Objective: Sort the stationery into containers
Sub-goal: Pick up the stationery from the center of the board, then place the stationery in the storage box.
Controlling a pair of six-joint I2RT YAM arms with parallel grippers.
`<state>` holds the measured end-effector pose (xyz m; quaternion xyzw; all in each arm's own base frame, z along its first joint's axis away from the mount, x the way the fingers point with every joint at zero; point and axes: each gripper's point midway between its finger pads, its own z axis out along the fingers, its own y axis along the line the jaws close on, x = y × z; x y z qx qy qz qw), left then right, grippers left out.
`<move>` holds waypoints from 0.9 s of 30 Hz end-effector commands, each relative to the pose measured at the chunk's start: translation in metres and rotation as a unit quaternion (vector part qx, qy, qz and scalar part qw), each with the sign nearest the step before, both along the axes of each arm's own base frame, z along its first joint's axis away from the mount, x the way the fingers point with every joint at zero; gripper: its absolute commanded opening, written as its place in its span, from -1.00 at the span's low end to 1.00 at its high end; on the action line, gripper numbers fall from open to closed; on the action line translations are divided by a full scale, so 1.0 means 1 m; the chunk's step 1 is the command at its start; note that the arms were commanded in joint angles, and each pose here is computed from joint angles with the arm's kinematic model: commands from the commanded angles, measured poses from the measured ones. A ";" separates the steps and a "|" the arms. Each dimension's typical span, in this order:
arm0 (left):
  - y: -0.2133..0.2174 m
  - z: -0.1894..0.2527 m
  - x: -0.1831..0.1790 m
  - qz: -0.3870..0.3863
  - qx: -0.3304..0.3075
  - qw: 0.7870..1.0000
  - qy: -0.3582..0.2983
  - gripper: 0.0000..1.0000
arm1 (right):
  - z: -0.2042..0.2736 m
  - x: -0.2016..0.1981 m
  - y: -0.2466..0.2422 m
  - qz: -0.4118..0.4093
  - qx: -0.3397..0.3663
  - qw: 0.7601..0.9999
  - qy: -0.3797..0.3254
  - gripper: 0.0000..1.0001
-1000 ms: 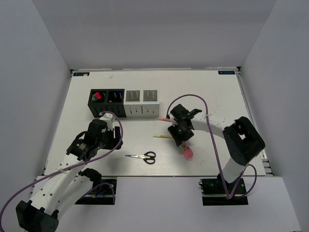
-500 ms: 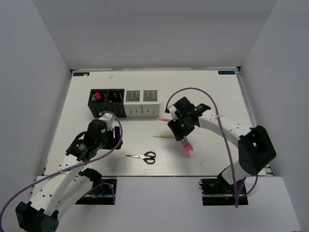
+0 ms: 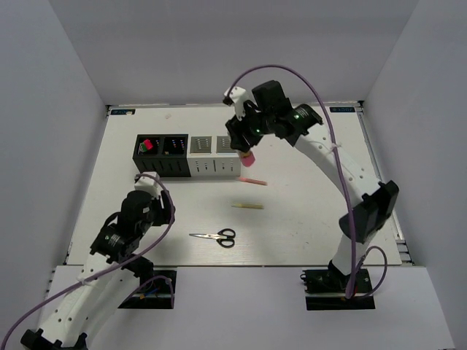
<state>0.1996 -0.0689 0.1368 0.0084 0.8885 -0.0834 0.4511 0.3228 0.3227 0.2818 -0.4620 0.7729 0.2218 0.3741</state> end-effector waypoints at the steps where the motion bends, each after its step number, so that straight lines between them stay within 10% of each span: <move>1: 0.021 0.016 0.008 0.064 0.004 0.996 -0.061 0.48 | 0.031 0.011 0.039 0.044 0.062 0.997 -0.020 -1.00; 27: 0.046 0.022 0.007 0.120 0.029 0.988 -0.089 0.48 | 0.065 0.087 0.215 0.144 0.364 0.908 -0.152 -1.00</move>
